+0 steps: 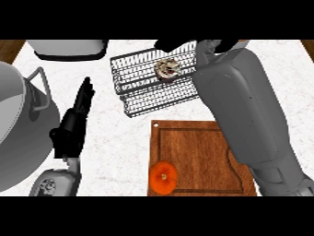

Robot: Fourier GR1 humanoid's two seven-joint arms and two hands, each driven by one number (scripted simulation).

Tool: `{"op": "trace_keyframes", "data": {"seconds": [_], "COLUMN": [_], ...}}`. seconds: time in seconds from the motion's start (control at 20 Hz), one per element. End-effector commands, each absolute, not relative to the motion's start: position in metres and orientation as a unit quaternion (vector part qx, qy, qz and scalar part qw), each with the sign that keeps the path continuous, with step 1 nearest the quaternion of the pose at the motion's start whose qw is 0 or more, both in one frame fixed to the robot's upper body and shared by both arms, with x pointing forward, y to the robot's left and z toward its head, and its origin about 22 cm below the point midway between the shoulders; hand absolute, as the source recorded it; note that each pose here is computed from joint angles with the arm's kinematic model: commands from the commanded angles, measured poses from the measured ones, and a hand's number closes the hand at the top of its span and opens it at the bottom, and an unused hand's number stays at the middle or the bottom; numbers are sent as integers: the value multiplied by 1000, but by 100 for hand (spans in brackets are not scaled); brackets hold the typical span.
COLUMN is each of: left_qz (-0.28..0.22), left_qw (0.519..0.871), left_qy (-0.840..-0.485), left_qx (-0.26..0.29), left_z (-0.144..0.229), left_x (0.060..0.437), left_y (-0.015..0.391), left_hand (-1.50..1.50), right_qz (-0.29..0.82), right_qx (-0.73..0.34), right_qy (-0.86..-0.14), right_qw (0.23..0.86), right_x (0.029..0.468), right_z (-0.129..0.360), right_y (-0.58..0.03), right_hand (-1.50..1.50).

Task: Pick the cupcake from the cutting board and place it in the tiered basket

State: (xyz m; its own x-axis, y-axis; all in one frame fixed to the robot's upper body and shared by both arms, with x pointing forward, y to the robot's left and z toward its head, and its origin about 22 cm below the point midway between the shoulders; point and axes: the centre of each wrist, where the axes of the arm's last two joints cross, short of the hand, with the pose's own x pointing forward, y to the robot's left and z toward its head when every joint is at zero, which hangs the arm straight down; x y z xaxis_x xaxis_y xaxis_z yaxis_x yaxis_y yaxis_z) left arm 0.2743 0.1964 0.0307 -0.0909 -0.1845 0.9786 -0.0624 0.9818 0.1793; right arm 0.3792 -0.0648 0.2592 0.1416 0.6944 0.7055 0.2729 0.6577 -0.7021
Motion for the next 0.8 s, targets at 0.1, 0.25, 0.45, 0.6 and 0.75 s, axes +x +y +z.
{"op": "trace_keyframes", "data": {"seconds": [0.1, 0.25, 0.45, 0.6, 0.75], "left_qz": [-39, -32, -31, -34, -33], "left_qw": [671, 671, 676, 674, 673], "left_qy": [-734, -734, -729, -731, -732], "left_qx": [99, 103, 100, 97, 105], "left_z": [23, 25, 21, 27, 22], "left_x": [272, 274, 260, 273, 252], "left_y": [210, 209, 201, 208, 213], "left_hand": [0, 0, 0, 0, 0], "right_qz": [30, -5, -29, -23, -35], "right_qx": [-381, -356, -342, -342, -327], "right_qy": [-619, -624, -639, -646, -645], "right_qw": [686, 695, 688, 682, 690], "right_x": [367, 337, 299, 264, 226], "right_z": [269, 248, 240, 230, 201], "right_y": [-135, -155, -230, -270, -304], "right_hand": [-150, -150, -150, -150, -150]}}
